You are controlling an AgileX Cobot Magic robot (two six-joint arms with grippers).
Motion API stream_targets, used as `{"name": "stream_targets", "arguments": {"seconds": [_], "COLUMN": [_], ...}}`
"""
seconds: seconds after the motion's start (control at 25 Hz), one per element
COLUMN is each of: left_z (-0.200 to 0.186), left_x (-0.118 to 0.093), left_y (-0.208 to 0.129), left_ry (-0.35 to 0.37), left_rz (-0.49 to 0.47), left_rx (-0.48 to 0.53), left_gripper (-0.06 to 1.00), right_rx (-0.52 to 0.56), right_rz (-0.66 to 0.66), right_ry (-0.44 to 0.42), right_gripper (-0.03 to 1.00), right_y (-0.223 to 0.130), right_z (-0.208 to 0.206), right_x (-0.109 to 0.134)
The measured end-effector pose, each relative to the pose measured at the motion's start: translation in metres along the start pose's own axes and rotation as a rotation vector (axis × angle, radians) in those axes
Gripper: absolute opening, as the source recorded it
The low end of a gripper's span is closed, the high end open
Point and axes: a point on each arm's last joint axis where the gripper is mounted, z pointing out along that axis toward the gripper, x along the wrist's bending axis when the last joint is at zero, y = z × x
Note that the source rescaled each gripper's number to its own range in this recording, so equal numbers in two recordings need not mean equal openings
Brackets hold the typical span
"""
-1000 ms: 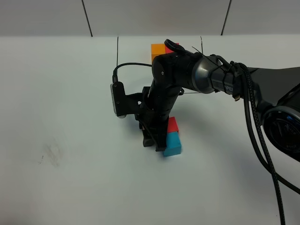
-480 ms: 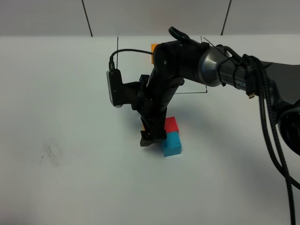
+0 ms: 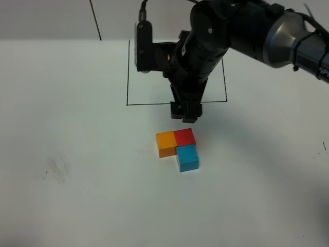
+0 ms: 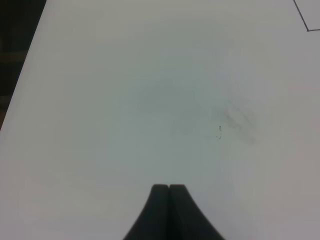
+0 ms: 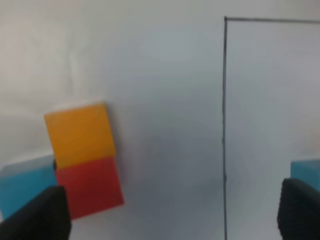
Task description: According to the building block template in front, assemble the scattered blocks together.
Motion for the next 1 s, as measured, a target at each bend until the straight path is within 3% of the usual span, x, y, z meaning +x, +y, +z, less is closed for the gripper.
{"name": "stream_targets", "arguments": {"seconds": [0.16, 0.24, 0.32, 0.4, 0.68, 1.0], "left_z": [0.0, 0.0, 0.0, 0.0, 0.0, 0.0], "left_x": [0.0, 0.0, 0.0, 0.0, 0.0, 0.0], "left_y": [0.0, 0.0, 0.0, 0.0, 0.0, 0.0], "left_ry": [0.0, 0.0, 0.0, 0.0, 0.0, 0.0], "left_rz": [0.0, 0.0, 0.0, 0.0, 0.0, 0.0], "left_rx": [0.0, 0.0, 0.0, 0.0, 0.0, 0.0], "left_gripper": [0.0, 0.0, 0.0, 0.0, 0.0, 0.0], "right_rx": [0.112, 0.158, 0.168, 0.171, 0.2, 0.259], "right_rz": [0.121, 0.176, 0.225, 0.279, 0.476, 0.72], "right_ry": [0.069, 0.102, 0.095, 0.077, 0.037, -0.001], "right_gripper": [0.63, 0.45, 0.2, 0.07, 0.0, 0.0], "right_y": [-0.031, -0.047, -0.06, -0.074, -0.124, -0.19], "right_z": [-0.016, -0.023, -0.03, -0.038, -0.077, -0.118], "right_x": [-0.007, -0.011, -0.018, -0.024, -0.013, 0.044]}}
